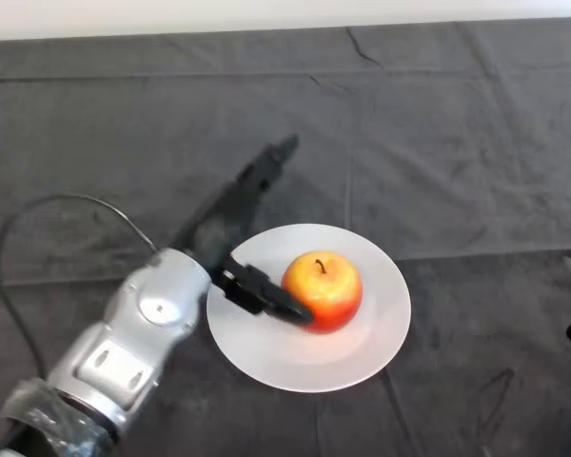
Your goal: Move the apple to the plate
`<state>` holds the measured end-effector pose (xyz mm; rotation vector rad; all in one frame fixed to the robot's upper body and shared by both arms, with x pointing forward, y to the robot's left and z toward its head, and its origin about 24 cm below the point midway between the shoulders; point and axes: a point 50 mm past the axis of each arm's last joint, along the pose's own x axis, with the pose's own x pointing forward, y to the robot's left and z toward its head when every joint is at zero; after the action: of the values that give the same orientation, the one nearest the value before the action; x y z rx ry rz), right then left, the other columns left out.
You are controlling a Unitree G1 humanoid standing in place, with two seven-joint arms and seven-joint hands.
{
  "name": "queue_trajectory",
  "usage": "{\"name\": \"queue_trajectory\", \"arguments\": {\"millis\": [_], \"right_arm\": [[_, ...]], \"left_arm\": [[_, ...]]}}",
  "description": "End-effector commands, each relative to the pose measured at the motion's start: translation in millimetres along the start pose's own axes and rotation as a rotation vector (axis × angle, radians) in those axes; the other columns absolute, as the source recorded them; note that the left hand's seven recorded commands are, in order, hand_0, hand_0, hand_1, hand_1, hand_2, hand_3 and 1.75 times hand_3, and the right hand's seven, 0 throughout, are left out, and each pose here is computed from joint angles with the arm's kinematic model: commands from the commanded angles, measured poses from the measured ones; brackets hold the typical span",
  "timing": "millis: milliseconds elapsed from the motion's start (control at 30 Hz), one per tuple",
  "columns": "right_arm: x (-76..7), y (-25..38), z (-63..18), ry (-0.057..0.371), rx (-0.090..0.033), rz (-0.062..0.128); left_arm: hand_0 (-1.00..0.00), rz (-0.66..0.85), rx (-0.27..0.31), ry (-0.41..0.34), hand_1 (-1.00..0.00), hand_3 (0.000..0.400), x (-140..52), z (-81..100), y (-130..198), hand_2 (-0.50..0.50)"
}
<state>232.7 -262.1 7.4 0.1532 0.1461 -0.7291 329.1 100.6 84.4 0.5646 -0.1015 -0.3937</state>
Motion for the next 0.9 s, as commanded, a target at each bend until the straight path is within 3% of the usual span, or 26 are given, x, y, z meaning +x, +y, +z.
{"name": "queue_trajectory", "arguments": {"millis": [33, 500, 900], "right_arm": [[-3.9, -4.3, -22.2, 0.119, -0.016, -0.03], [-3.9, -4.3, -22.2, 0.119, -0.016, -0.03], [-3.9, -4.3, -22.1, 0.119, -0.016, -0.029]], "left_arm": [[0.0, 0.081, 0.052, -0.11, 0.0, 0.0, 6.1, 29.5, 31, 0.0], [0.0, 0.383, 0.034, -0.149, 0.0, 0.0, -24.6, 32.5, 115, 0.0], [0.0, 0.712, 0.022, -0.164, 0.0, 0.0, -77.8, 31.1, 189, 0.0]]}}
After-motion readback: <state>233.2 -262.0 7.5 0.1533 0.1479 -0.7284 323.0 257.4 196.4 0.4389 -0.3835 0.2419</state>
